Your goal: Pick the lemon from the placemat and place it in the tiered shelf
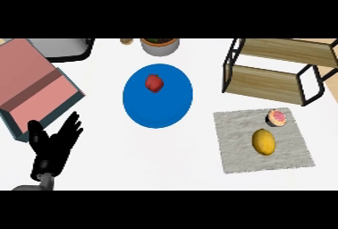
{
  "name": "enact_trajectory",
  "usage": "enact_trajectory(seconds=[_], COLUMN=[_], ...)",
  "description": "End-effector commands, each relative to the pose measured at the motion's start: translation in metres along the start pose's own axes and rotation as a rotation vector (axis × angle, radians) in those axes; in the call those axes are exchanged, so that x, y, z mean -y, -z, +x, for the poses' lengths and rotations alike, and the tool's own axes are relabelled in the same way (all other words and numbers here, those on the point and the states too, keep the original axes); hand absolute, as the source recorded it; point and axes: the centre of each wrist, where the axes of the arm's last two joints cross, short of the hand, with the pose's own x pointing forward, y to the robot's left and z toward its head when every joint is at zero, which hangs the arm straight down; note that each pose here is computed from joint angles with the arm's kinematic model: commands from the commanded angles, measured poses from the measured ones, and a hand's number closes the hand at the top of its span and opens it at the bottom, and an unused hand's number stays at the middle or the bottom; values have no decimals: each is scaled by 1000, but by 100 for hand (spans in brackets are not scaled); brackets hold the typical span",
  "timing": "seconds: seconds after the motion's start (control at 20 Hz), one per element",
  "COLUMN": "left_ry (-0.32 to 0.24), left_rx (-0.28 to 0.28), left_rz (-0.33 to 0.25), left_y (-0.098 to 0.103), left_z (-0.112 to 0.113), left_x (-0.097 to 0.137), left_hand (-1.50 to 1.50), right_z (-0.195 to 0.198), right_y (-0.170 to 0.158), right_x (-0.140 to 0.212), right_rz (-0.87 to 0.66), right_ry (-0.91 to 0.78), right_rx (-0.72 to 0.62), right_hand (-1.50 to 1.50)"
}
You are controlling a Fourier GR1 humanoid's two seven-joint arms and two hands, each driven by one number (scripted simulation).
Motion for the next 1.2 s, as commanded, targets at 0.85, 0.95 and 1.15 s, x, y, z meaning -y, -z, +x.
enact_trajectory(seconds=[0.85,0.95,1.15], left_ry=[21,29,27], left_rx=[0,13,27], left_rz=[-75,-81,-67], left_y=[19,9,24], left_z=[6,5,10], left_x=[37,6,23], left_hand=[0,0,0], right_z=[132,142,144], right_y=[15,27,36], right_x=[-48,-62,-96], right_rz=[25,31,102], right_ry=[-329,-323,-363], right_rx=[-318,-365,-410], right_hand=[-150,-150,-150])
